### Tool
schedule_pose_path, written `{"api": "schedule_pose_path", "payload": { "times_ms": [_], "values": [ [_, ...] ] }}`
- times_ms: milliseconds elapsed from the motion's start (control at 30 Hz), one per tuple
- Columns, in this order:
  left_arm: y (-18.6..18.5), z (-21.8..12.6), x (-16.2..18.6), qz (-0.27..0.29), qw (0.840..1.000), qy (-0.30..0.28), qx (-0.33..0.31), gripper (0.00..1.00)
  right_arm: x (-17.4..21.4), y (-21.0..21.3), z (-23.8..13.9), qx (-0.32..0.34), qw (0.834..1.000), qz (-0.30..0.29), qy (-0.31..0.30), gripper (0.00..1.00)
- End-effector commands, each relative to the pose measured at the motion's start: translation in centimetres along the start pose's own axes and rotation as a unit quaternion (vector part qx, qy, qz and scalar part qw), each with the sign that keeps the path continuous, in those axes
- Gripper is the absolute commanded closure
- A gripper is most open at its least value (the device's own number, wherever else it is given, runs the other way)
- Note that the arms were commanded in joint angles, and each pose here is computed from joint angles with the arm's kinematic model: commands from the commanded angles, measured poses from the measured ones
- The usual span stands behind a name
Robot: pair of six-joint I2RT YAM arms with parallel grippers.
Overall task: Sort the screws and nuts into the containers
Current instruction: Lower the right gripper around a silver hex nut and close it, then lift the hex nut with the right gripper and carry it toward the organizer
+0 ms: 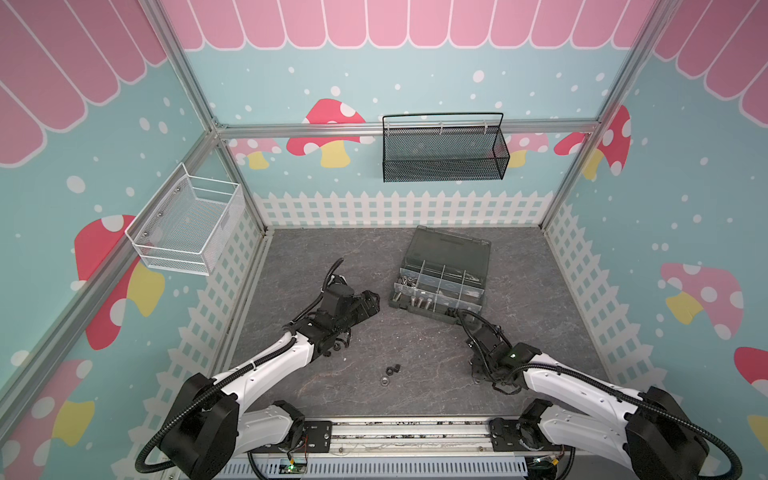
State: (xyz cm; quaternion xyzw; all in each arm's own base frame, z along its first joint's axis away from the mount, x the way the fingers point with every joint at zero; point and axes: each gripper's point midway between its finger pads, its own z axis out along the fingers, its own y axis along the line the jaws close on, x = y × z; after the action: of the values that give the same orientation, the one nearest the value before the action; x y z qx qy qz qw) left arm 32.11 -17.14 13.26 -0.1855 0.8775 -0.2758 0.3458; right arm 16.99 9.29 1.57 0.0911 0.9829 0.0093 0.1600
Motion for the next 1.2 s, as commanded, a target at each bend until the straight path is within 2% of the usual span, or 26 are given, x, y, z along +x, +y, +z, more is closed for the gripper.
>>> {"api": "schedule_pose_path", "payload": {
  "times_ms": [0, 300, 800, 1000, 1167],
  "values": [
    [0.3, -0.2, -0.3, -0.009, 1.000, -0.007, 0.000, 0.00, 1.6, 0.1, 0.8, -0.002, 0.999, -0.012, 0.043, 0.77],
    [0.8, -0.5, -0.6, -0.013, 1.000, -0.008, -0.008, 0.00, 0.1, 1.5, 0.2, -0.019, 0.999, -0.029, 0.026, 1.00],
    [1.2, -0.3, -0.3, -0.015, 1.000, 0.000, -0.017, 0.00, -4.0, 3.7, -3.5, -0.065, 0.996, -0.039, -0.055, 1.00],
    [1.4, -0.2, -0.1, -0.014, 1.000, 0.005, -0.024, 0.00, -7.9, 5.5, -5.8, -0.062, 0.990, -0.065, -0.106, 1.00],
    [1.2, -0.4, -0.1, -0.015, 1.000, 0.006, -0.021, 0.00, -11.5, 7.0, -6.6, -0.034, 0.986, -0.097, -0.133, 1.00]
  ]
}}
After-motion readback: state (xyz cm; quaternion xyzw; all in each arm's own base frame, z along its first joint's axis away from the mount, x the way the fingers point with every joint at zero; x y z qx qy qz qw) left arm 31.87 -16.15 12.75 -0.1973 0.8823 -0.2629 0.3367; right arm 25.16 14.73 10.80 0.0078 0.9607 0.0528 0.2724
